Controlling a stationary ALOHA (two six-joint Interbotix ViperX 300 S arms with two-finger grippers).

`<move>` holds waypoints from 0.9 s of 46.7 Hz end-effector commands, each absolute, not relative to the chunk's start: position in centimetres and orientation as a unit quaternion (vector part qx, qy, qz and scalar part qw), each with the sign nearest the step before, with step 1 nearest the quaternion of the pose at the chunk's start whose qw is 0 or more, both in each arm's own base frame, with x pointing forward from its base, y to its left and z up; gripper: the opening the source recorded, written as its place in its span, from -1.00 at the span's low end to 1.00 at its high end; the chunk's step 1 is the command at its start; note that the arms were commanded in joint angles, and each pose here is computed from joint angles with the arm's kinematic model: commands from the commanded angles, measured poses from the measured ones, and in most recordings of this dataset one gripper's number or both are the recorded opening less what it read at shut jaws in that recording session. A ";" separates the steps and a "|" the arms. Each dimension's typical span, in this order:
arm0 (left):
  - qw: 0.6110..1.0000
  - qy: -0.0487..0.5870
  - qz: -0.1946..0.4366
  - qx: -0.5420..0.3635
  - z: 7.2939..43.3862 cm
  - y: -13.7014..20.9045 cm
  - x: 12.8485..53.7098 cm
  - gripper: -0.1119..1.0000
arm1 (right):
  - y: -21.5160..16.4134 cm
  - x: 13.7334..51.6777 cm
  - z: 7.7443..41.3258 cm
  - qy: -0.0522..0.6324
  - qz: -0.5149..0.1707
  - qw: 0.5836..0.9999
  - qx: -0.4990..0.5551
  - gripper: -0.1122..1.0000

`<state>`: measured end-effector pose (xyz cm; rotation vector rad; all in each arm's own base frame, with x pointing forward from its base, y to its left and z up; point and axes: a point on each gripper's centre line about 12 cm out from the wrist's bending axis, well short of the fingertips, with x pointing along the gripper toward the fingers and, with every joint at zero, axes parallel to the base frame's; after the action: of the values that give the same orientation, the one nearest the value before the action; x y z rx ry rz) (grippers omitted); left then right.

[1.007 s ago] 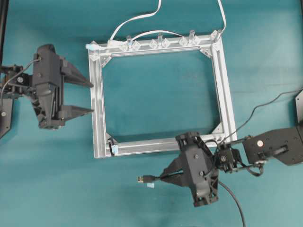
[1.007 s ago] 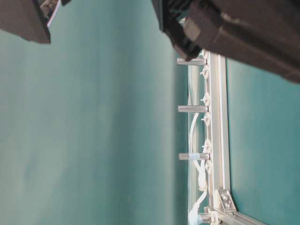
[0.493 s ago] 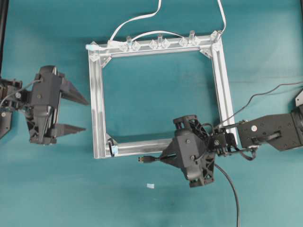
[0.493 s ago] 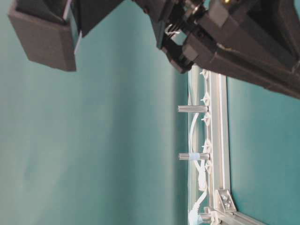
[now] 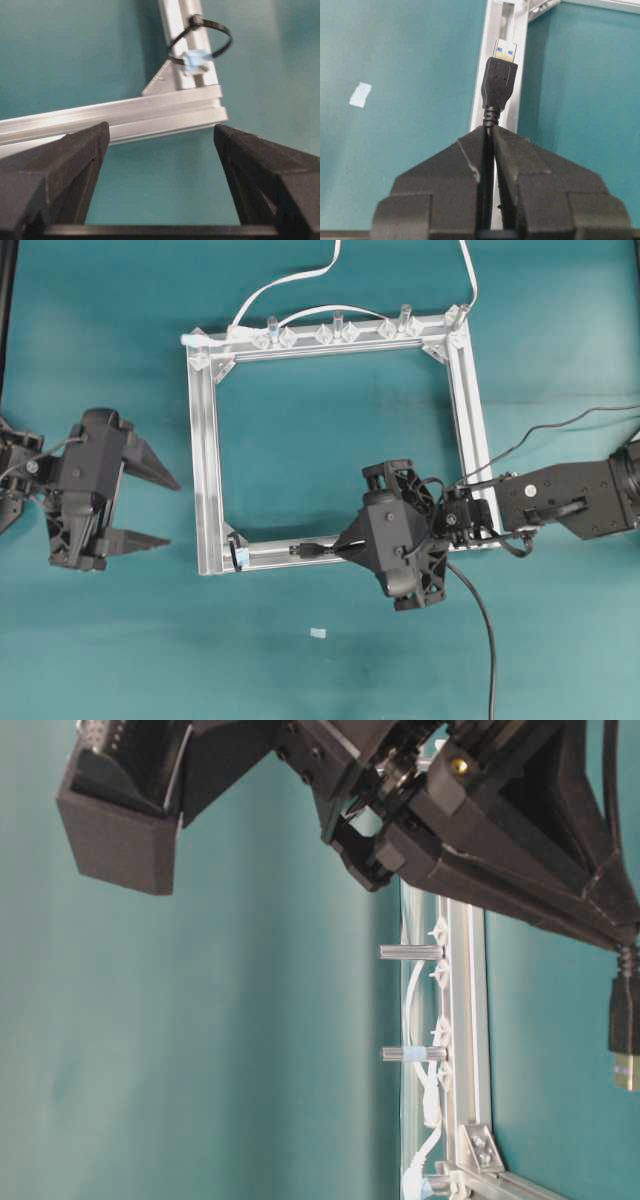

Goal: Insert the wire through the string loop located on the left side.
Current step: 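Carry the USB plug toward the zip-tie loop at the lower-left corner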

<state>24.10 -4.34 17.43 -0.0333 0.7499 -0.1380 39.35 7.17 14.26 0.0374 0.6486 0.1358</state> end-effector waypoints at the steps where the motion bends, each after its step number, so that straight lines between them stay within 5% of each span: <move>1: 0.930 0.359 -0.074 -0.019 17.8 -4.8 24.2 0.72 | 7.1 39.5 15.8 0.299 0.069 0.952 0.015 -0.67; 42: 0.926 0.367 -0.080 -0.042 17.5 -5.7 23.9 0.72 | 6.5 39.5 15.6 0.299 0.063 0.952 0.015 -0.67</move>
<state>23.64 -5.54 17.15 -0.0781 0.7663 -0.1605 39.23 6.55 14.07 0.0304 0.6551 0.1259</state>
